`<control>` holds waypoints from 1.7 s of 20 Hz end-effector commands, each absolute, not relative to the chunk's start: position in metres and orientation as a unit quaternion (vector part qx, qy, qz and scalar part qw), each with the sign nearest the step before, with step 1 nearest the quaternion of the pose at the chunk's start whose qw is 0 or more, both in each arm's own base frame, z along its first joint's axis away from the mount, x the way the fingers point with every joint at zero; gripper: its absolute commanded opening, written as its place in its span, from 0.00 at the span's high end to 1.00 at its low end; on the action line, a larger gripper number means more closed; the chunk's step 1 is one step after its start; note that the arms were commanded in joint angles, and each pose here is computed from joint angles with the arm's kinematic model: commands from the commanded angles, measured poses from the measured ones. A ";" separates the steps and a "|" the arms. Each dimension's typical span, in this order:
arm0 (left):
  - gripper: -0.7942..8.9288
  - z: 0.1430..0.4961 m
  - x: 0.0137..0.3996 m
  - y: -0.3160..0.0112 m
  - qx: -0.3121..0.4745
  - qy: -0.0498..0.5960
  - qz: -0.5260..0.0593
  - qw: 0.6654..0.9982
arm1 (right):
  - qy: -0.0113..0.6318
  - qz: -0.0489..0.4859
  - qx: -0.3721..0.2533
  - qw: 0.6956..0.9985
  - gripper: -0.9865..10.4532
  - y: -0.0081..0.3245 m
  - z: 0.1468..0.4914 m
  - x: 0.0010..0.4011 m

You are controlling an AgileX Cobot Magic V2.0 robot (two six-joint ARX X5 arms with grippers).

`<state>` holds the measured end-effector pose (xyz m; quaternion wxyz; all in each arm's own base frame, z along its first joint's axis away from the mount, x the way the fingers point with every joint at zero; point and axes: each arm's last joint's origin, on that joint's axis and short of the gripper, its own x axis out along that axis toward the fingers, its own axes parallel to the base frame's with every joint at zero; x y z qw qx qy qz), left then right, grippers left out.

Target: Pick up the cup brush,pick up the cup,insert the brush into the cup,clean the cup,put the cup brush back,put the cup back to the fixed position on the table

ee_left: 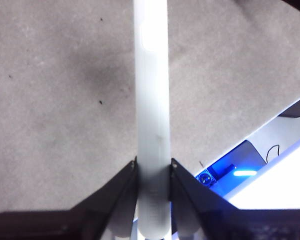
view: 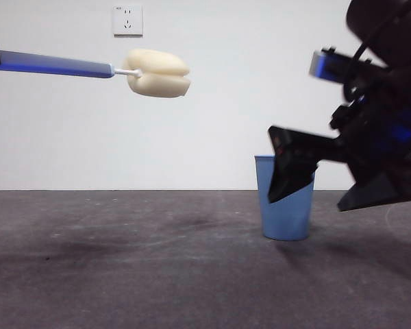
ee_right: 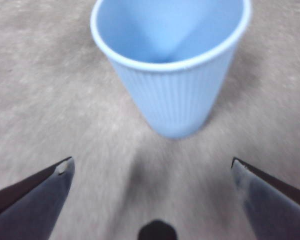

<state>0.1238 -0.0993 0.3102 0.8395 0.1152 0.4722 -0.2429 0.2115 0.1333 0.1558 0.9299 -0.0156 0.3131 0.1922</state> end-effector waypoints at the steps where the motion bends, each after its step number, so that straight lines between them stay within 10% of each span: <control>1: 0.93 0.309 0.123 -0.099 0.122 0.475 -0.246 0.836 | 0.299 0.194 -0.022 0.934 0.39 0.137 0.145 0.218; 16: 0.93 0.308 0.121 -0.099 0.103 0.489 -0.257 0.827 | 0.189 0.170 0.019 0.967 0.40 0.137 0.124 0.253; 27: 0.93 0.308 0.121 -0.099 0.104 0.489 -0.256 0.828 | 0.173 0.176 0.026 0.969 0.92 0.137 0.122 0.255; 34: 0.93 0.308 0.121 -0.099 0.151 0.474 -0.283 0.820 | 0.208 0.228 -0.025 0.951 0.92 0.139 0.152 0.234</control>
